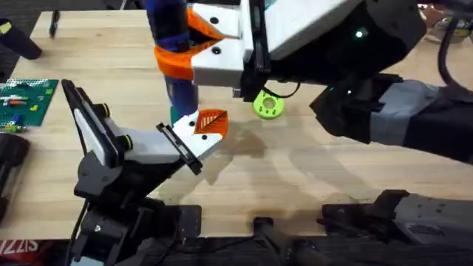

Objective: Pick up the gripper from the table and insert it into the empty holder that is missing its gripper. Then pick up a screw, insert it into the mounting hole, and use the screwdriver to tighten it. Finally, clean up the table by picking up the vegetable and placing it into the bucket.

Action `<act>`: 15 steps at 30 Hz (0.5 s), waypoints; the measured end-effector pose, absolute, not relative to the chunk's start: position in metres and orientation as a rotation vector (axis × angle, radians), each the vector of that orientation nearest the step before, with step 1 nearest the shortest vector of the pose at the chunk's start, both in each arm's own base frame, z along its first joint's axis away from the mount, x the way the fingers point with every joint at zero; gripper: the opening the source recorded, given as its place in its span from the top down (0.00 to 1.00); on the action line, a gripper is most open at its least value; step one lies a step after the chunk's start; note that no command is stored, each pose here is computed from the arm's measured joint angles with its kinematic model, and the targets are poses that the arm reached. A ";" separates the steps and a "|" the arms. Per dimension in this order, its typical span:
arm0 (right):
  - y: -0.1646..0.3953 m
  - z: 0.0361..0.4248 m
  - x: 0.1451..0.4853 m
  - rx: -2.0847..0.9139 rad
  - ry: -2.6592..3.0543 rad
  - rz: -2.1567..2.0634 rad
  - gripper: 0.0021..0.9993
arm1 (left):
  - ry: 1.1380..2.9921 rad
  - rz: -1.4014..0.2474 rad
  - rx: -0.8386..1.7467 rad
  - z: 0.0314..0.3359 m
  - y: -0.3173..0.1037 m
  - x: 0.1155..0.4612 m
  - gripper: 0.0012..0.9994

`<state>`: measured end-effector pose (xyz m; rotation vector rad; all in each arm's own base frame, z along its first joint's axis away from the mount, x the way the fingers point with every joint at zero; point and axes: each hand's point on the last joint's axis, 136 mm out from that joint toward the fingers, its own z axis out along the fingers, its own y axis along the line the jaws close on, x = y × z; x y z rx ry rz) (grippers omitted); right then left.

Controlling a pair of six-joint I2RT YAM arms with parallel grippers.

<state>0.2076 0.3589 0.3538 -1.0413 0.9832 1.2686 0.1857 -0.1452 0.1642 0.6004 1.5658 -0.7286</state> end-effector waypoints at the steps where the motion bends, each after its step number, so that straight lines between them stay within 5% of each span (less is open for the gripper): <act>1: 0.359 0.355 0.207 -1.041 0.977 1.268 0.94 | 1.565 -0.729 0.600 0.164 -0.145 0.186 0.99; 15: 0.359 0.354 0.206 -1.027 1.013 1.319 0.94 | 1.565 -0.729 0.600 0.164 -0.145 0.186 0.99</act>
